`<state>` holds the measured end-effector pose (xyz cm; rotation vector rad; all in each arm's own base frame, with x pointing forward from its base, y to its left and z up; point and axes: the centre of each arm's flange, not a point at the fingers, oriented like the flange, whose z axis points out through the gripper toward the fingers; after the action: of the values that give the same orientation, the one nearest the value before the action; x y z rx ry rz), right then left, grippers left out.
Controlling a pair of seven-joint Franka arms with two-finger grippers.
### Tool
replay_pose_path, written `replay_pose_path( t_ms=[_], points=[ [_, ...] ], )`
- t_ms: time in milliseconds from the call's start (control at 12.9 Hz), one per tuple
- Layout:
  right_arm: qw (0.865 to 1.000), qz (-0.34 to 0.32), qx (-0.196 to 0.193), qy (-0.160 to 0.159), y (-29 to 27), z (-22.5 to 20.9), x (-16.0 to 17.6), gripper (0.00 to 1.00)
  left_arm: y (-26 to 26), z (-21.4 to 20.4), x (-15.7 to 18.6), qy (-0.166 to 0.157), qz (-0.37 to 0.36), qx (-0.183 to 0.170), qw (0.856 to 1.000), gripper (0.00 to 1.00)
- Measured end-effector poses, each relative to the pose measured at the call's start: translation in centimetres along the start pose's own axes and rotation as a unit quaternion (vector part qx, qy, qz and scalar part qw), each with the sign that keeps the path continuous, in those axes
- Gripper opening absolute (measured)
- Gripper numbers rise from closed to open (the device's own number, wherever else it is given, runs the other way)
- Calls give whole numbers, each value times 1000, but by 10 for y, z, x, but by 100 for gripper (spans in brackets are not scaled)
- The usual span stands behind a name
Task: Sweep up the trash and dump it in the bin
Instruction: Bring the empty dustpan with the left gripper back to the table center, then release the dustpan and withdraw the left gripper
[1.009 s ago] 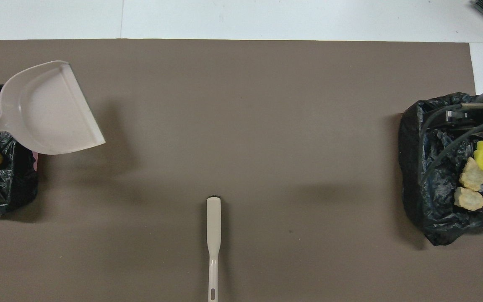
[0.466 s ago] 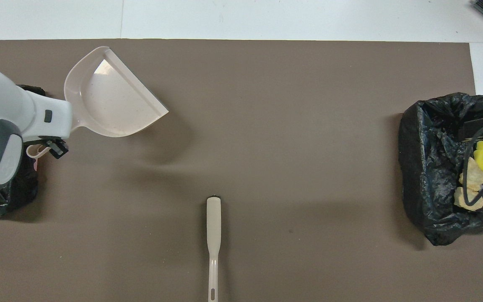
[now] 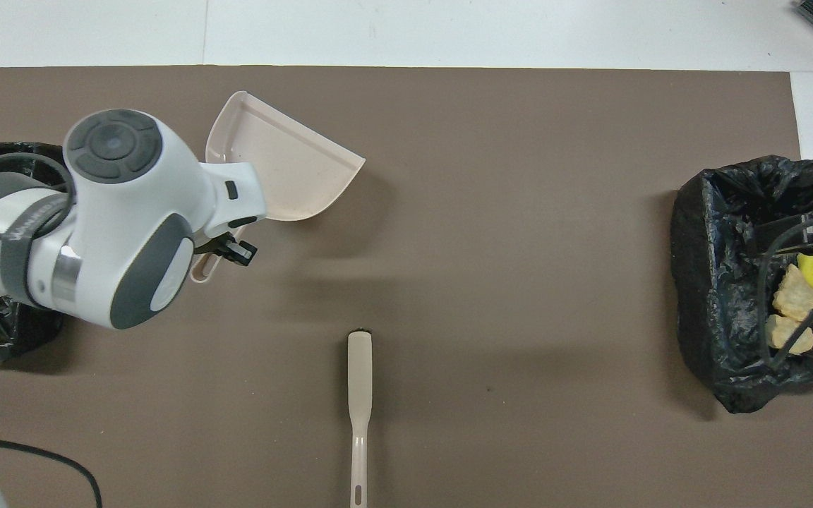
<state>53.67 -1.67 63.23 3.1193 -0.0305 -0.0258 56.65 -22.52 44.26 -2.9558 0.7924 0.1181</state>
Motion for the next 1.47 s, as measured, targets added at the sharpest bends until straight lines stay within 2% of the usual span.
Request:
replay_pose_path(
  t_ms=[310,698,931,1242,1474],
  points=[
    [1000,-3,0,0,-3,0,0,100,54,15,36,0,-84,-22,996,31],
    [1000,-3,0,0,-3,0,0,100,73,30,54,11,-144,-39,989,31],
    [1000,-3,0,0,-3,0,0,100,78,37,58,10,-162,-54,985,31],
    [1000,-3,0,0,-3,0,0,100,91,65,68,3,-189,-58,980,31],
    [1000,-3,0,0,-3,0,0,100,95,71,70,1,-190,-58,980,31]
  ],
)
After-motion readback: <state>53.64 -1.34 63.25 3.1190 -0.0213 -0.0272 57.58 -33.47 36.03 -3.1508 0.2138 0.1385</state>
